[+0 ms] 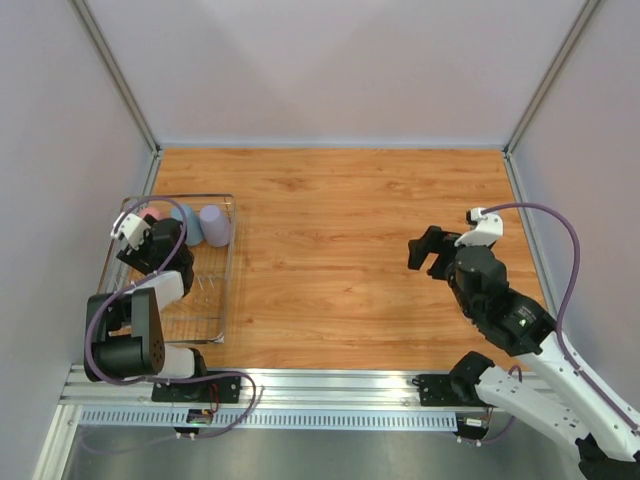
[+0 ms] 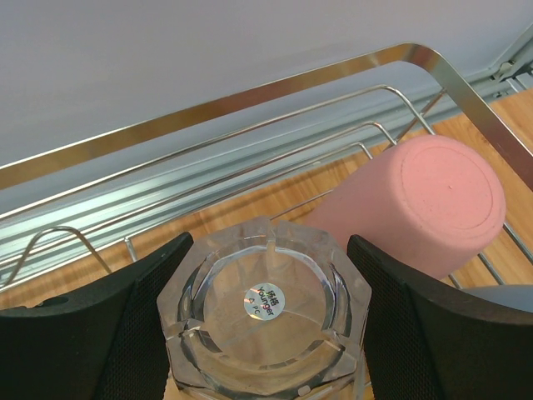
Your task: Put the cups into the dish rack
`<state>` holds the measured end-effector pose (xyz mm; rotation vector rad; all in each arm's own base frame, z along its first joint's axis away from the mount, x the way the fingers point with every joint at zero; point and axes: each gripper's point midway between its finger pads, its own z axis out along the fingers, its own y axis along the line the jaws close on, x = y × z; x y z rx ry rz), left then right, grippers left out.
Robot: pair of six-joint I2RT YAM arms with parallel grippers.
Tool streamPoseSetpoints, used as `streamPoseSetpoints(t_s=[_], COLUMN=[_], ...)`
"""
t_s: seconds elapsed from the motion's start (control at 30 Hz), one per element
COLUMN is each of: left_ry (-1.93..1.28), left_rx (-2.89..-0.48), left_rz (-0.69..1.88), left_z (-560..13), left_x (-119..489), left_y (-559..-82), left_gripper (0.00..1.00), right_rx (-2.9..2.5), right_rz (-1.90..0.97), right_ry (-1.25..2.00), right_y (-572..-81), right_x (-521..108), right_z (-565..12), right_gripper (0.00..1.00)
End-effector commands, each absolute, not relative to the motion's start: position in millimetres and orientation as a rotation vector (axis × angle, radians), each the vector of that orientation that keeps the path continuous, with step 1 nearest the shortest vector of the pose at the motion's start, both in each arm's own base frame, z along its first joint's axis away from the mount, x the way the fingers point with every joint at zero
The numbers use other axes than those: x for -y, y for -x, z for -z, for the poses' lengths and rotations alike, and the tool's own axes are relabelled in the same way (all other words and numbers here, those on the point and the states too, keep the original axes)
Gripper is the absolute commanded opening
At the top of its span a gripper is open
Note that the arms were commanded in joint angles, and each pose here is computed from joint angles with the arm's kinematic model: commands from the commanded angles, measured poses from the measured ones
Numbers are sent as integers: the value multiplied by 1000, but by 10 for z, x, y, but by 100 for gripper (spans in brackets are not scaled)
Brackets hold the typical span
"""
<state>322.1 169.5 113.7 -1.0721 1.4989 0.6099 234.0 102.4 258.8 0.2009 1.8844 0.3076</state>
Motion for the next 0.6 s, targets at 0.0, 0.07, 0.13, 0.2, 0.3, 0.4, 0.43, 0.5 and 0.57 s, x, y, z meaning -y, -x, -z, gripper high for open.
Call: streamPoseSetpoints(t_s=[0.0,0.07,0.13,0.2,0.3,0.4,0.43,0.5,0.57], left_ry=[1129,1141,1141,1158,1165,1172,1173,1177,1175], left_rx=[-1298,-1278,-1307,-1295,-1294,-1305,-1308,-1306,-1307], left_rz=[-526,-539,-560,-559,-573,-591,-597,-600,-604], left_z=[-1507,-1538,-1495,-1521,-1518,-1526,-1524,-1529,-1535], left_x=[-1777,-1805,-1812,-1824,-1835,-1844,-1846,-1847,-1846], left_y=[-3423,-3435,-3452,-3473,-3455,-3433,-3421,-3393,-3372], left_gripper=[45,46,47,50,57,64,66,67,72], right_rx=[-1857,-1867,-1869,-1867,-1865,-1866,-1867,-1868,-1870], right_rz=[-305,-301,-303,-299,-299,-306,-309,-317,-314], right_ry=[-237,-226,-223,-223,-228,-230,-228,-231,-231], right_y=[-2403,-2420,-2428,-2439,-2444,-2450,-2453,-2457,-2462], right_x=[-1021,-1047,-1061,-1062,-1061,-1078,-1087,-1102,-1104], right_z=[-2638,-2620,-2618,-2623,-2631,-2622,-2617,-2616,-2606], right_gripper=[93,93,93,93,93,93,93,93,93])
